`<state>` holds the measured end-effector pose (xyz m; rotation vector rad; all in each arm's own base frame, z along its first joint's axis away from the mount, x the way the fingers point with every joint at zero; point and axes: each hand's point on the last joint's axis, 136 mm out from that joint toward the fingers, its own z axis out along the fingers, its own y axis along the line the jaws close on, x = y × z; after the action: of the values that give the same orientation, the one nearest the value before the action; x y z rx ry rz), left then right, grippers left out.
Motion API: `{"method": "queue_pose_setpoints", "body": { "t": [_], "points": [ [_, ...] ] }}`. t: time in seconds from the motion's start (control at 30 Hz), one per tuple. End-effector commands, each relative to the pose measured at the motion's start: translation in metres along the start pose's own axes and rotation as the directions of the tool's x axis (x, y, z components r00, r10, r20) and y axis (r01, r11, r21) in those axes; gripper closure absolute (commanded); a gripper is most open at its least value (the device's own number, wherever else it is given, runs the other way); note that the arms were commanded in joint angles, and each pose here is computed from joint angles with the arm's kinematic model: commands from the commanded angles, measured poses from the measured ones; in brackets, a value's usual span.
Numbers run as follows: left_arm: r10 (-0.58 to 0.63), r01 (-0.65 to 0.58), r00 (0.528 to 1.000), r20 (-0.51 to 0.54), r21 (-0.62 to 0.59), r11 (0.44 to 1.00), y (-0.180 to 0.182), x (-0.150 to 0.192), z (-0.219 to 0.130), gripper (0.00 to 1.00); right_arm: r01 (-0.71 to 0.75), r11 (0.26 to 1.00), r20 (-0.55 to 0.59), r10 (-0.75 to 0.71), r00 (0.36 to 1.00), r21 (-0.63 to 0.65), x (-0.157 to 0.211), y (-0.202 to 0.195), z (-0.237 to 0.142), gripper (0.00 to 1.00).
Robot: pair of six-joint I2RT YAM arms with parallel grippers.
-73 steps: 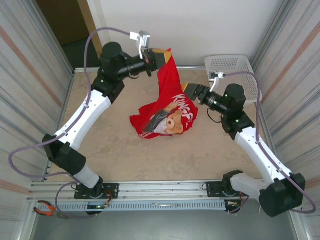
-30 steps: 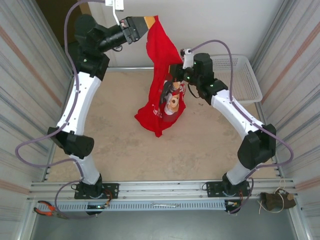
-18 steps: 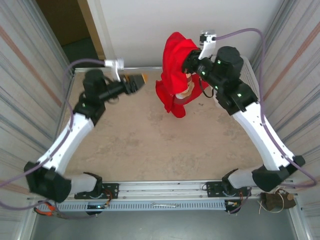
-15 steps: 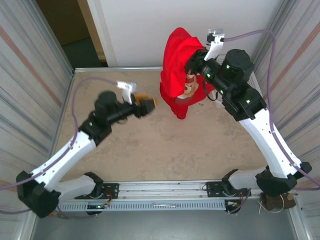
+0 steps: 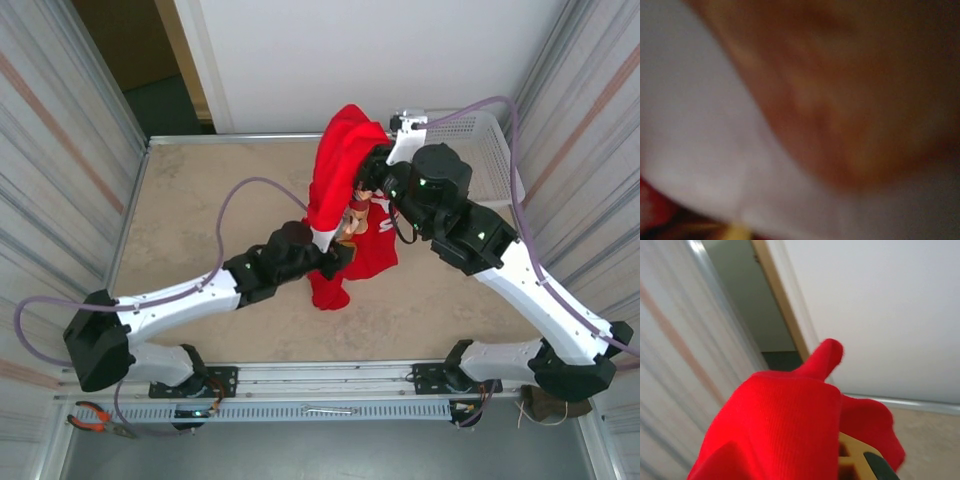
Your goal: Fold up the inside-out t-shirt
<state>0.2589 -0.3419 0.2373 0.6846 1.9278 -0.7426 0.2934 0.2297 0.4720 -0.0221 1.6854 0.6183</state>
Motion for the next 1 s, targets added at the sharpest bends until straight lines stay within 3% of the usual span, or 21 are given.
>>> {"method": "queue_pose_setpoints", "body": {
  "t": [0.0, 0.07, 0.2, 0.23, 0.27, 0.3, 0.37, 0.4, 0.47, 0.6, 0.7, 0.8, 0.9, 0.97],
  "points": [
    [-0.098, 0.096, 0.994, 0.043, 0.044, 0.994, 0.045, -0.045, -0.026, 1.00, -0.104, 0.959, 0.074, 0.087, 0.993, 0.262, 0.013, -0.062, 0.008, 1.00],
    [-0.251, 0.250, 0.968, -0.014, 0.143, 0.958, 0.088, -0.058, -0.034, 1.00, -0.175, 0.914, 0.047, 0.169, 0.984, 0.367, 0.044, -0.101, 0.024, 1.00],
    [-0.394, 0.424, 0.906, -0.158, 0.308, 0.852, 0.139, -0.079, -0.024, 0.97, -0.269, 0.811, 0.040, 0.292, 0.956, 0.519, 0.093, -0.159, 0.056, 1.00],
    [-0.431, 0.473, 0.881, -0.196, 0.317, 0.822, 0.152, -0.081, -0.015, 0.84, -0.284, 0.793, 0.036, 0.315, 0.948, 0.538, 0.100, -0.166, 0.067, 1.00],
    [-0.463, 0.511, 0.858, -0.221, 0.283, 0.812, 0.169, -0.079, -0.003, 0.65, -0.276, 0.780, 0.033, 0.312, 0.950, 0.561, 0.104, -0.174, 0.078, 1.00],
    [-0.474, 0.520, 0.851, -0.225, 0.248, 0.817, 0.182, -0.077, 0.004, 0.53, -0.264, 0.772, 0.027, 0.305, 0.952, 0.579, 0.106, -0.180, 0.088, 0.97],
    [-0.488, 0.521, 0.849, -0.204, 0.163, 0.838, 0.206, -0.074, 0.015, 0.41, -0.212, 0.762, -0.035, 0.294, 0.955, 0.612, 0.112, -0.198, 0.112, 0.47],
    [-0.500, 0.528, 0.844, -0.195, 0.133, 0.839, 0.212, -0.073, 0.016, 0.39, -0.180, 0.741, -0.060, 0.284, 0.957, 0.647, 0.114, -0.209, 0.114, 0.30],
    [-0.524, 0.542, 0.835, -0.168, 0.088, 0.835, 0.219, -0.069, 0.014, 0.34, -0.120, 0.721, -0.110, 0.264, 0.958, 0.683, 0.118, -0.225, 0.117, 0.20],
    [-0.553, 0.555, 0.822, -0.137, -0.025, 0.831, 0.216, -0.041, 0.000, 0.30, -0.073, 0.820, -0.228, 0.241, 0.943, 0.567, 0.141, -0.214, 0.118, 0.20],
    [-0.563, 0.551, 0.813, -0.146, -0.116, 0.826, 0.208, -0.007, -0.006, 0.28, -0.056, 0.913, -0.379, 0.223, 0.898, 0.404, 0.186, -0.184, 0.116, 0.21],
    [-0.539, 0.497, 0.816, -0.208, -0.223, 0.838, 0.203, 0.033, -0.006, 0.26, 0.048, 0.980, -0.553, 0.067, 0.831, 0.192, 0.243, -0.143, 0.114, 0.18],
    [-0.510, 0.442, 0.812, -0.284, -0.271, 0.855, 0.204, 0.063, 0.002, 0.26, 0.144, 0.989, -0.652, -0.081, 0.754, 0.043, 0.292, -0.116, 0.115, 0.16],
    [-0.500, 0.413, 0.804, -0.322, -0.304, 0.859, 0.211, 0.078, 0.009, 0.25, 0.206, 0.978, -0.692, -0.137, 0.709, 0.018, 0.317, -0.112, 0.121, 0.15]
  ]
}}
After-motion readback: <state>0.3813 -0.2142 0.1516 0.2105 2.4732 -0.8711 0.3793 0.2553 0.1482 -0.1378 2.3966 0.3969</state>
